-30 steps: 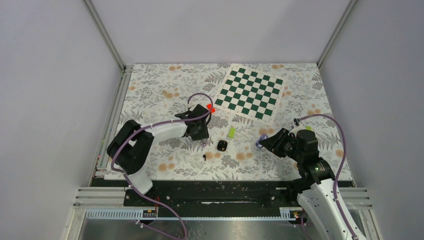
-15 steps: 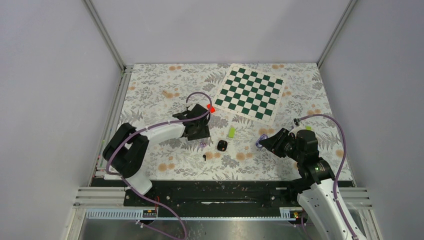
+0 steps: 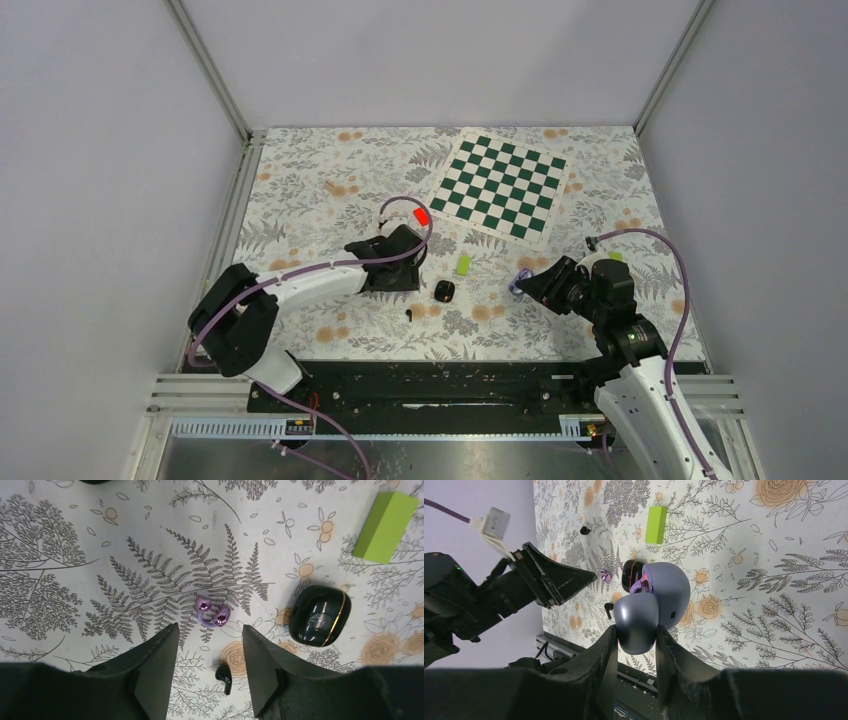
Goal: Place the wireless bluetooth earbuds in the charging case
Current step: Pick up the earbud from the center of the board.
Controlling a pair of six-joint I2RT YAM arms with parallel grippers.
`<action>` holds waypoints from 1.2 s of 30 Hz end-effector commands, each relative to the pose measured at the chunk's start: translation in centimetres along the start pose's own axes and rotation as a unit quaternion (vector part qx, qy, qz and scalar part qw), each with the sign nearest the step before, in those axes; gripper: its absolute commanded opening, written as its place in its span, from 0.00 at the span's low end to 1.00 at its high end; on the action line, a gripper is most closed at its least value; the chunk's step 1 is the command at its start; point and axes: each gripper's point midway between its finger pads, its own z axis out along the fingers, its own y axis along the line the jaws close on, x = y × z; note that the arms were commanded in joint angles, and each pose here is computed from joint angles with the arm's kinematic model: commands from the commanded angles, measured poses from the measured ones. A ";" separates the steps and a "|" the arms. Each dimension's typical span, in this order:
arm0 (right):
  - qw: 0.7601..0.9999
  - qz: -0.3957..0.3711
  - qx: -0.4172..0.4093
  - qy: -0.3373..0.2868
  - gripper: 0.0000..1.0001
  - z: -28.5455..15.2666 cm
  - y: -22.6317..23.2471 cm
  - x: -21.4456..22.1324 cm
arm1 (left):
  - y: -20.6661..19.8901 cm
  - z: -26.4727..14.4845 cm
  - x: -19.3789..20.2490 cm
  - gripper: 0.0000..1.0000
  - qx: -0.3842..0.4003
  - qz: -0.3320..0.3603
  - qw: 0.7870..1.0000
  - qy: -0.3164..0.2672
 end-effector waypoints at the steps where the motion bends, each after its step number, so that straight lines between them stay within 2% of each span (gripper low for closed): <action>1: 1.000 -0.003 -0.022 -0.009 0.00 0.0 1.0 -0.5 | 0.0 1.0 0.4 0.52 -0.010 0.013 1.000 -0.003; 7: 1.000 -0.004 -0.020 -0.011 0.00 -0.2 1.0 -0.6 | -0.5 2.3 0.7 0.51 -0.012 0.025 1.000 0.008; 18: 1.000 -0.004 -0.018 -0.011 0.00 -0.2 0.9 -0.5 | -0.5 3.1 1.1 0.42 -0.013 0.026 0.999 0.014; 26: 1.000 -0.003 -0.020 -0.012 0.00 -0.2 1.0 -0.6 | -1.1 1.8 0.1 0.34 0.001 0.024 1.000 0.001; 36: 1.000 -0.001 -0.027 -0.002 0.00 0.1 1.2 -0.5 | -2.0 -0.5 -1.2 0.30 0.031 0.051 0.998 -0.005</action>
